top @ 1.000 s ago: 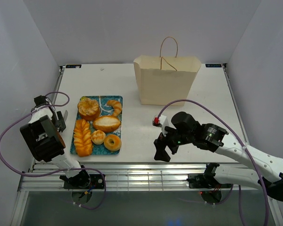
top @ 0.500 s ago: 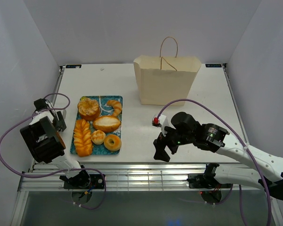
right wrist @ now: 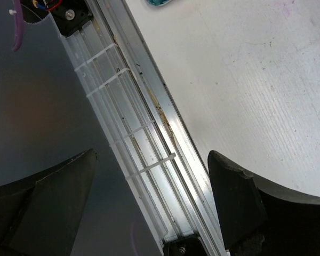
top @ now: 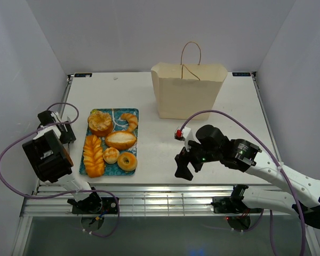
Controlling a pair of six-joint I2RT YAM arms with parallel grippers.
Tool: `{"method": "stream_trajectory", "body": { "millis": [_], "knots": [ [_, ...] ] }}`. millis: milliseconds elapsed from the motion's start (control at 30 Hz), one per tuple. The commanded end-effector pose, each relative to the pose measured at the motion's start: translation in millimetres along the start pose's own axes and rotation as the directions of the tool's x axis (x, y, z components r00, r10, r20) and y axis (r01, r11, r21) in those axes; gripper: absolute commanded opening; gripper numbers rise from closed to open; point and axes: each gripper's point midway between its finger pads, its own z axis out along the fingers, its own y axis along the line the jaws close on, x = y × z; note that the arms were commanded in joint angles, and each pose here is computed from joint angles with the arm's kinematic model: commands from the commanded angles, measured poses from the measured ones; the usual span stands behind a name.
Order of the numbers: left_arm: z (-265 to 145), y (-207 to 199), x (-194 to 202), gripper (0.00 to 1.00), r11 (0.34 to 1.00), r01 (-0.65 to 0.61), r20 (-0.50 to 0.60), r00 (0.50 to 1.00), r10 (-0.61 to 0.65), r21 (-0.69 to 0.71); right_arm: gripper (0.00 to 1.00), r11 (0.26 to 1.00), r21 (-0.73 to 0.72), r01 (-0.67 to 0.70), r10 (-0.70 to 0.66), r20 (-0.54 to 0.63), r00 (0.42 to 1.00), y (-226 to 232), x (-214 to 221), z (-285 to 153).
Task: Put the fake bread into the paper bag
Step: Pick up the clamp at the center of the board.
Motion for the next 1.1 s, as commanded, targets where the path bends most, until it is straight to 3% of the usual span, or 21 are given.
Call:
{"method": "stream_trajectory", "body": {
  "millis": [0,300,633,767,867,967,1000,1067],
  "knots": [
    [16,-7,28,0.85,1.0,0.005,-0.099,0.995,-0.002,0.026,0.9,1.0,0.001,0.012,-0.012,0.074,0.997,2,-23,-12],
    [21,-3,25,0.73,0.999,0.044,-0.034,0.998,-0.044,-0.017,0.9,1.0,0.002,-0.015,0.015,0.104,0.994,-3,-31,-17],
    [37,5,44,0.64,0.995,0.005,-0.077,0.997,-0.013,-0.104,0.9,0.999,0.022,-0.029,0.026,0.144,0.989,-9,-40,-25],
    [38,9,47,0.47,0.992,0.004,-0.083,0.996,-0.014,-0.125,0.9,0.999,0.028,-0.036,0.031,0.156,0.987,-11,-41,-27],
    [30,5,30,0.43,0.994,0.019,-0.03,0.999,-0.022,-0.108,0.9,0.999,0.025,-0.043,0.038,0.154,0.987,-12,-40,-25],
    [21,0,14,0.26,0.994,0.01,-0.012,1.0,-0.011,-0.107,0.9,0.999,0.031,-0.043,0.038,0.162,0.986,-14,-41,-25],
    [17,0,7,0.16,0.994,0.008,-0.015,1.0,-0.01,-0.106,0.9,0.998,0.034,-0.044,0.038,0.167,0.985,-15,-41,-25],
    [17,-4,11,0.09,0.996,0.008,-0.048,0.999,-0.012,-0.087,0.9,0.998,0.036,-0.047,0.04,0.176,0.984,-16,-43,-26]
  ]
}}
